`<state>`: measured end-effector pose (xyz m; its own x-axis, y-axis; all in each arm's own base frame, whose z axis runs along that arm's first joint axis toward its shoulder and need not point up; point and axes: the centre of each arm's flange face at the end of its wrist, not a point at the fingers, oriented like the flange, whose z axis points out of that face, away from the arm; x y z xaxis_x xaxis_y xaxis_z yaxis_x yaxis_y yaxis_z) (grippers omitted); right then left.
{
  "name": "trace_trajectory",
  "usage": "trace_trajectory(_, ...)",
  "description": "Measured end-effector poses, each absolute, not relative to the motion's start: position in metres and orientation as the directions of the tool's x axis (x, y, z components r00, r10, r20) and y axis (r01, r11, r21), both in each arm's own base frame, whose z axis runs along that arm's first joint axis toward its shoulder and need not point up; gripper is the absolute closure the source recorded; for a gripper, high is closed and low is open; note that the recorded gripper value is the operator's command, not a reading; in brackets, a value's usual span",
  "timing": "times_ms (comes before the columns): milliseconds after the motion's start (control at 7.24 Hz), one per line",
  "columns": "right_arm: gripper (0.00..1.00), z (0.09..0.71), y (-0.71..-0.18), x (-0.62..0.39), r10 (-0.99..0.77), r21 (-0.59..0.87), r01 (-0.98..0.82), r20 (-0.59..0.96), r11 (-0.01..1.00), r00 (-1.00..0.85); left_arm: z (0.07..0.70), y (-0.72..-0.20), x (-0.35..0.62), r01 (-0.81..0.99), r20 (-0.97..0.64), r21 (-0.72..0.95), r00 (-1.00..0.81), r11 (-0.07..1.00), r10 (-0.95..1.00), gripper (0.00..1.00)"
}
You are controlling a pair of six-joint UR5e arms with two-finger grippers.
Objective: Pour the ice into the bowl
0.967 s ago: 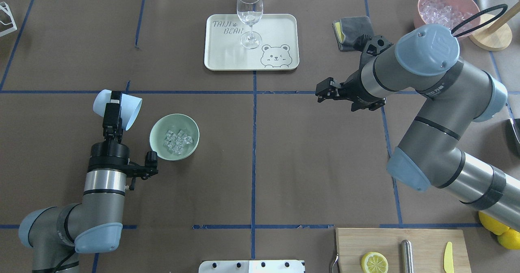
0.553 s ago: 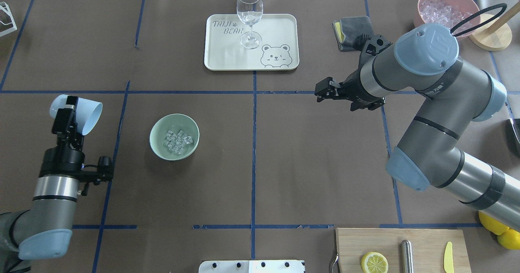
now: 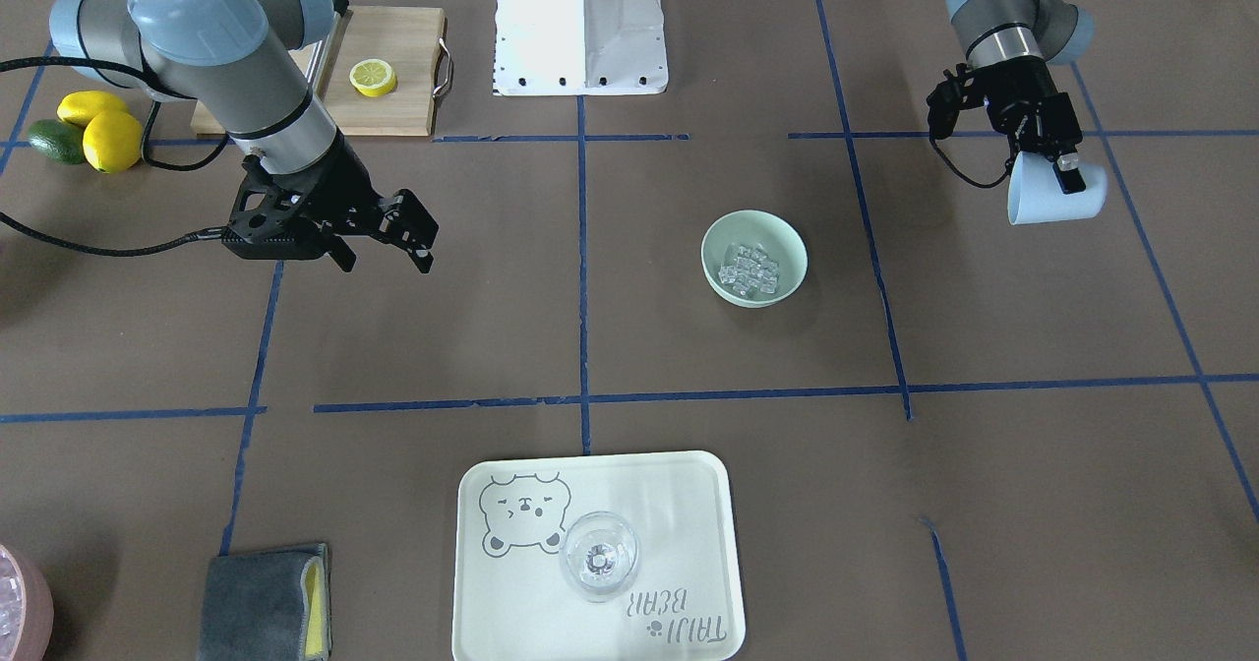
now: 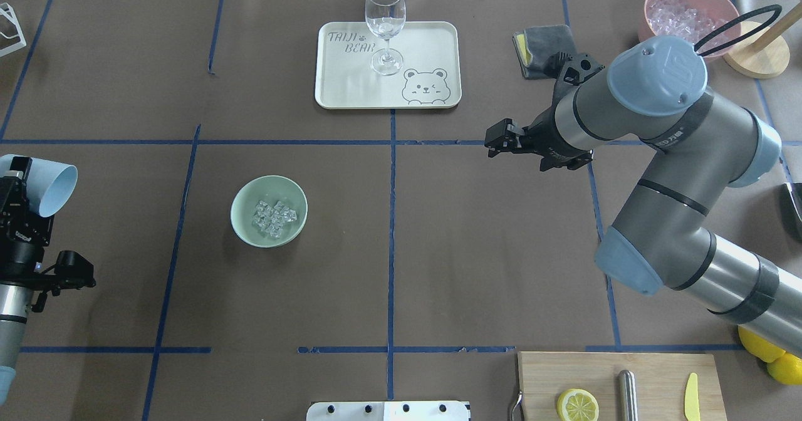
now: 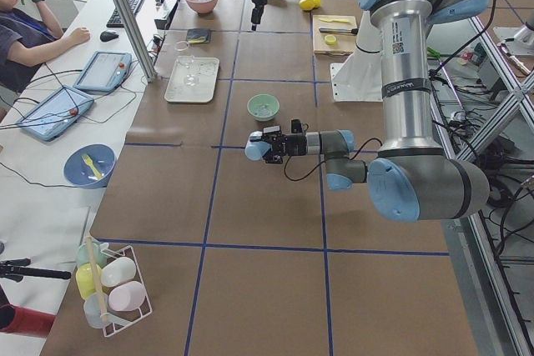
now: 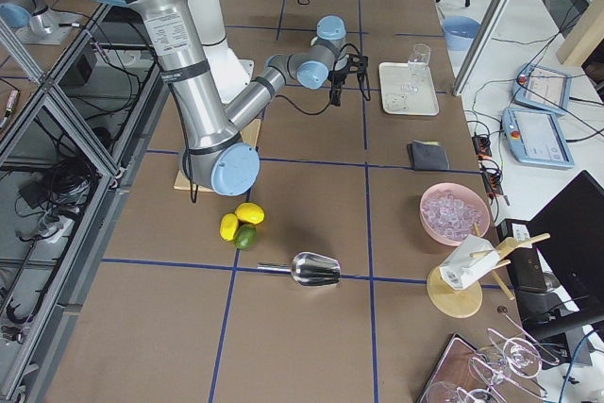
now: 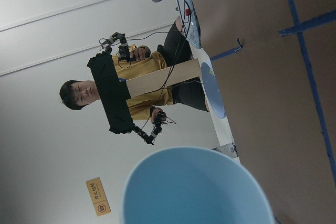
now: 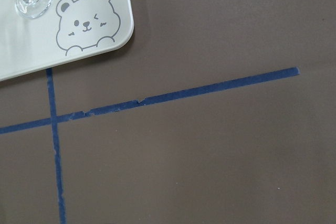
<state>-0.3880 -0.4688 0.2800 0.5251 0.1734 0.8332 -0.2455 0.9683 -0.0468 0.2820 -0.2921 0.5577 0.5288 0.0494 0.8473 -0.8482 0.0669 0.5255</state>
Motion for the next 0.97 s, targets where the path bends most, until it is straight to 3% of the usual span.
trace_trajectory(553,0.0,0.277,-0.469,-0.387,0.171,-0.045,-0.246,0.836,0.968,0.521,0.586,-0.283,0.249,-0.63,0.63,0.776,0.774,-0.021,0.071,1.0)
trace_trajectory(967,0.0,0.275,-0.471,-0.382,0.172,-0.043,-0.251,0.838,0.967,0.518,0.583,-0.28,0.244,-0.342,0.347,0.938,0.927,-0.062,0.139,1.0)
